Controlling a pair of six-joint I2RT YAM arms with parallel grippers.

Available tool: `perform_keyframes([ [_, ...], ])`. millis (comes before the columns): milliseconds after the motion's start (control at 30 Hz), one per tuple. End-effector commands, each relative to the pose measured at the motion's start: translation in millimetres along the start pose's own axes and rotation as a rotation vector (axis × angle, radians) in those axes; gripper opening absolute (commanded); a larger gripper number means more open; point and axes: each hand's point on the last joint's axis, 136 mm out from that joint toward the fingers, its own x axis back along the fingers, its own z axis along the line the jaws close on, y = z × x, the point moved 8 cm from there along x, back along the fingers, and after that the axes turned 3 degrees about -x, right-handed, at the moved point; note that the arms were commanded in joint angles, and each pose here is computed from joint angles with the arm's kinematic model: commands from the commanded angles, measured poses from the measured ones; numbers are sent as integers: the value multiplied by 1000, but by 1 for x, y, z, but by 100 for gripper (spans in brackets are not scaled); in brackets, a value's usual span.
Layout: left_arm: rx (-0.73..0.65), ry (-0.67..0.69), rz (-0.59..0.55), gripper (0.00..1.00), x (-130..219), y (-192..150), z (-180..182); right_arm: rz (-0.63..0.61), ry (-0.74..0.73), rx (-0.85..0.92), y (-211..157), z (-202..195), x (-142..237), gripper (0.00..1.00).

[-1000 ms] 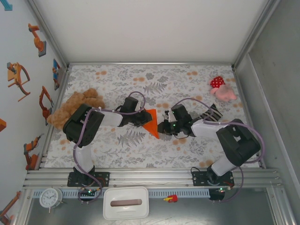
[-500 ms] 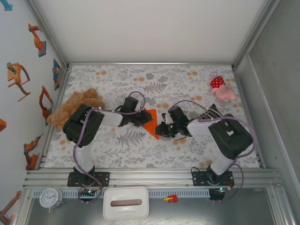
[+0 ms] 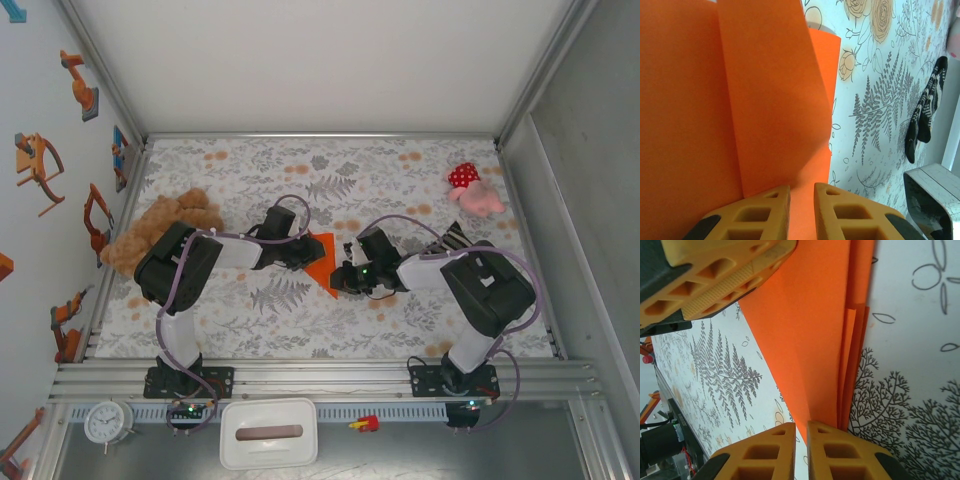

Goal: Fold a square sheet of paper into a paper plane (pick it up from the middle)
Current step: Fourth fold the wing at the center of the table.

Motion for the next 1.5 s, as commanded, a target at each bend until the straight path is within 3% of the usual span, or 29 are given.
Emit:
perform_keyframes([
  [0,17,21,17,22,1,-1,-1,20,-30,0,-2,-4,-5,13],
  [267,-21,-14,0,22,10,4,-17,57,-117,9,-8,-13,-3,11],
  [533,-96,-39,-29,21,28,0,-28,200,-223,111,-20,-25,0,7],
  [967,-134,-34,17,20,14,-11,-19,192,-276,94,-18,-31,-1,5],
  [1467,-70,31,34,20,-9,-5,3,192,-308,85,-21,-39,2,5],
])
